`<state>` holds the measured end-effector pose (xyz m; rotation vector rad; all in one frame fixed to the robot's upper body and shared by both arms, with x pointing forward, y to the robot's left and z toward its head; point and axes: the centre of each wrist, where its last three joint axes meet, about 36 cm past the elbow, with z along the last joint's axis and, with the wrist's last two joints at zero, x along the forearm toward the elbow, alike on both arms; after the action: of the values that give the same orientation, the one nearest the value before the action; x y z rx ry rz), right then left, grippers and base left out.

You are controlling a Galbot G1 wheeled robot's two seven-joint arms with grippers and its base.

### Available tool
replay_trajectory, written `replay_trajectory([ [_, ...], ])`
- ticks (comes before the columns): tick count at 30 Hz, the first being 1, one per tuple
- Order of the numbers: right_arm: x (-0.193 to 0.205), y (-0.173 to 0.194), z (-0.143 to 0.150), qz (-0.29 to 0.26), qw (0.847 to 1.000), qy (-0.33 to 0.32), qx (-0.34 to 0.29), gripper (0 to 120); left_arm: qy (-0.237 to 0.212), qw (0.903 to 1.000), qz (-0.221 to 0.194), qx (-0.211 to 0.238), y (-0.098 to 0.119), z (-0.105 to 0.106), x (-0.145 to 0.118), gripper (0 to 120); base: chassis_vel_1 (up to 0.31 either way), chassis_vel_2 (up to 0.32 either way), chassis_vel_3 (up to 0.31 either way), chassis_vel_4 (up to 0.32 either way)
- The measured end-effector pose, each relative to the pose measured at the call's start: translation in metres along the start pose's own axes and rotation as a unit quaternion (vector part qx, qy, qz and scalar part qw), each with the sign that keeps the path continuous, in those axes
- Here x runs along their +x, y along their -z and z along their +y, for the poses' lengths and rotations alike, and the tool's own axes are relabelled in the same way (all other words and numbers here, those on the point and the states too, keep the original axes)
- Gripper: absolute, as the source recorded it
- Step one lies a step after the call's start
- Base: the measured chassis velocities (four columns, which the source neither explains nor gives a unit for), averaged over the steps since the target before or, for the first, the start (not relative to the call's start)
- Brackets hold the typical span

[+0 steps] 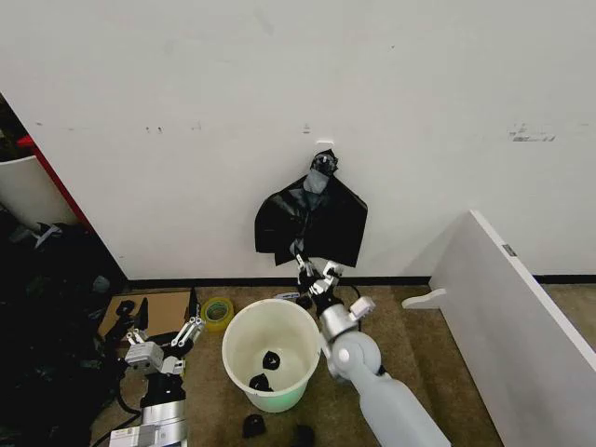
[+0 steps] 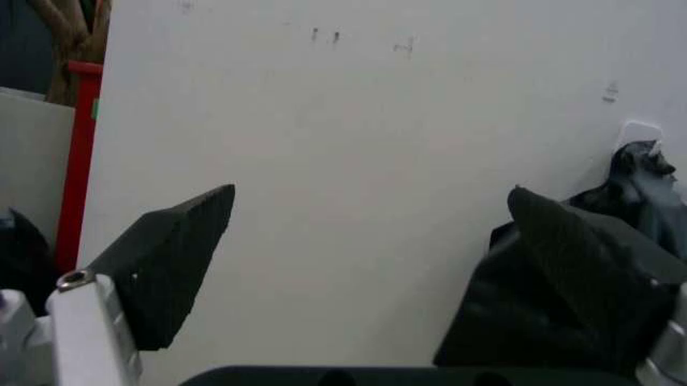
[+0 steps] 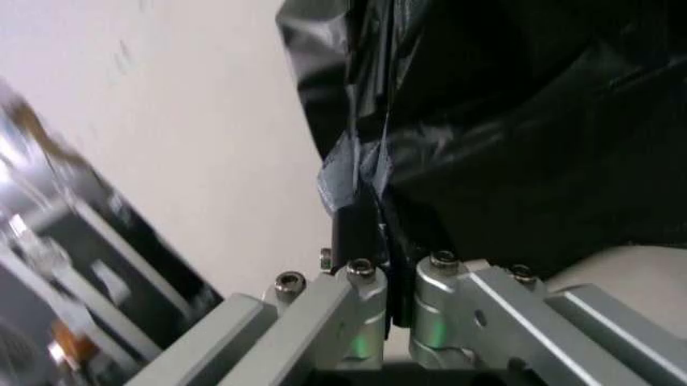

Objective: Place the garbage bag over the trash bin.

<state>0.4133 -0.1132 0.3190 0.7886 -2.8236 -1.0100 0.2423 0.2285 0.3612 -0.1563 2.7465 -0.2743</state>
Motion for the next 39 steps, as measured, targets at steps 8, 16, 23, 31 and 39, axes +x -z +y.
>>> replay_trajectory([
  [8, 0.046, -0.015, -0.019, 0.053, 0.996, -0.001, 0.077, 0, -0.002, 1.0, -0.003, 0.0, 0.0, 0.001, -0.004, 100, 0.0, 0.0, 0.0, 0.0],
  [16, 0.075, -0.028, -0.025, 0.08, 0.99, 0.013, 0.118, 0, -0.002, 1.0, -0.003, 0.002, -0.001, 0.001, -0.007, 100, 0.0, 0.0, 0.0, 0.0],
  [23, 0.095, -0.043, -0.039, 0.101, 0.981, 0.041, 0.16, 0, -0.001, 1.0, -0.003, 0.004, 0.0, 0.003, -0.008, 100, 0.0, 0.0, 0.0, 0.0],
  [31, 0.085, -0.044, -0.039, 0.062, 0.981, 0.063, 0.172, 0, -0.001, 1.0, -0.004, 0.005, -0.001, 0.002, -0.011, 100, 0.0, 0.0, 0.0, 0.0],
  [39, 0.074, 0.003, -0.071, 0.005, 0.926, 0.225, 0.302, 29, -0.002, 1.0, 0.0, 0.004, -0.005, 0.002, -0.012, 100, 0.0, 0.0, 0.0, 0.0],
])
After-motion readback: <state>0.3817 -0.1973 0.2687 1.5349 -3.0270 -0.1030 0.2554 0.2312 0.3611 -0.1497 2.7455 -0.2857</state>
